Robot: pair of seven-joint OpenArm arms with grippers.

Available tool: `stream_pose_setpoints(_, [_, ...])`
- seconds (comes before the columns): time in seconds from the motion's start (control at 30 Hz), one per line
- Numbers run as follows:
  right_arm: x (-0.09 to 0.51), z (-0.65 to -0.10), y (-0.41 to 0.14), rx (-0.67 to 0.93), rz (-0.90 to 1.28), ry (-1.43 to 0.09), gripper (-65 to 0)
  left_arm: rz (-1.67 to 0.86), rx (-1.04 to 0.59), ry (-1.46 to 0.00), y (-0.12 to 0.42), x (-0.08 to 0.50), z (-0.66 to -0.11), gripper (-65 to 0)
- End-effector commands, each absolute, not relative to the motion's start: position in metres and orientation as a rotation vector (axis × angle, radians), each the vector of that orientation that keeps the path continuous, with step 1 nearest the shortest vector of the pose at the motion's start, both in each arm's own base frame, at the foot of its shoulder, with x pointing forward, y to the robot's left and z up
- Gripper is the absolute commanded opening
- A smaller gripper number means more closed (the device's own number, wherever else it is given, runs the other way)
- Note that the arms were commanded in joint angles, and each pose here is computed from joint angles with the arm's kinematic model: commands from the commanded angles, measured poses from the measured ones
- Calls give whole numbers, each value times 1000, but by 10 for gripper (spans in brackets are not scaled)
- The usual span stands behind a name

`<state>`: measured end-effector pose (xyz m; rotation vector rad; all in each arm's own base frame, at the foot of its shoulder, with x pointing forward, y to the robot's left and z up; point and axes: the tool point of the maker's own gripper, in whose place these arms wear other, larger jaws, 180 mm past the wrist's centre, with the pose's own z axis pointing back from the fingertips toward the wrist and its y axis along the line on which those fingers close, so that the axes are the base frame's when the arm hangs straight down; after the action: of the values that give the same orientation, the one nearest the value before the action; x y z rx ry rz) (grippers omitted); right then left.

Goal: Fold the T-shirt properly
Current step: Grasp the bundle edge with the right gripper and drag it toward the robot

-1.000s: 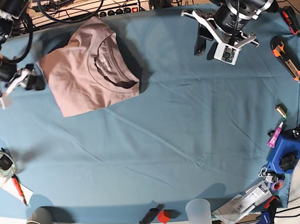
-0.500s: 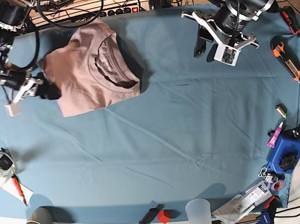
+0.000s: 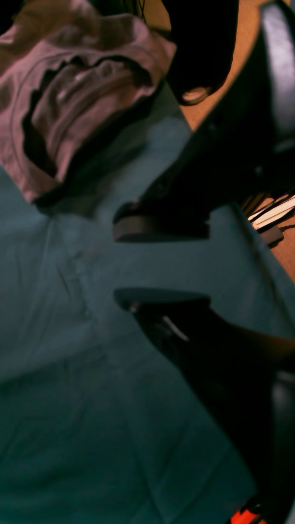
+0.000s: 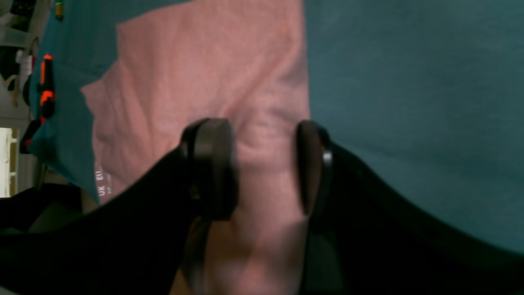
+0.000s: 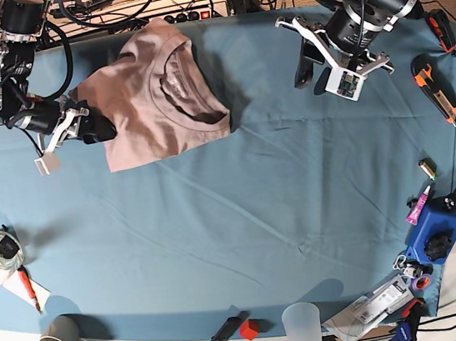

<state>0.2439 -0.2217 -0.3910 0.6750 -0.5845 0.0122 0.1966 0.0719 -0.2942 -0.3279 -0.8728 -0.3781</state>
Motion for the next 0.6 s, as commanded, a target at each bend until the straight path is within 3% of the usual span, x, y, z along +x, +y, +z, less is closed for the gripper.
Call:
stream_pose_setpoints(0.0, [221, -409, -223, 632, 43, -452, -380, -382, -342, -914, 69, 199, -284, -476])
stream_pose_setpoints(0.07, [221, -409, -223, 632, 44, -453, -429, -383, -342, -915, 69, 200, -284, -476])
stream_pose_setpoints(0.2, [221, -409, -224, 628, 46, -454, -647, -383, -342, -923, 69, 201, -283, -476])
stream_pose_setpoints(0.4, [239, -400, -226, 613, 56, -486, -650, -384, -342, -932, 69, 204, -281, -476])
stream_pose_setpoints(0.57, [288, -372, -228, 587, 88, -610, -650, -376, -372, -935, 65, 203, -279, -476])
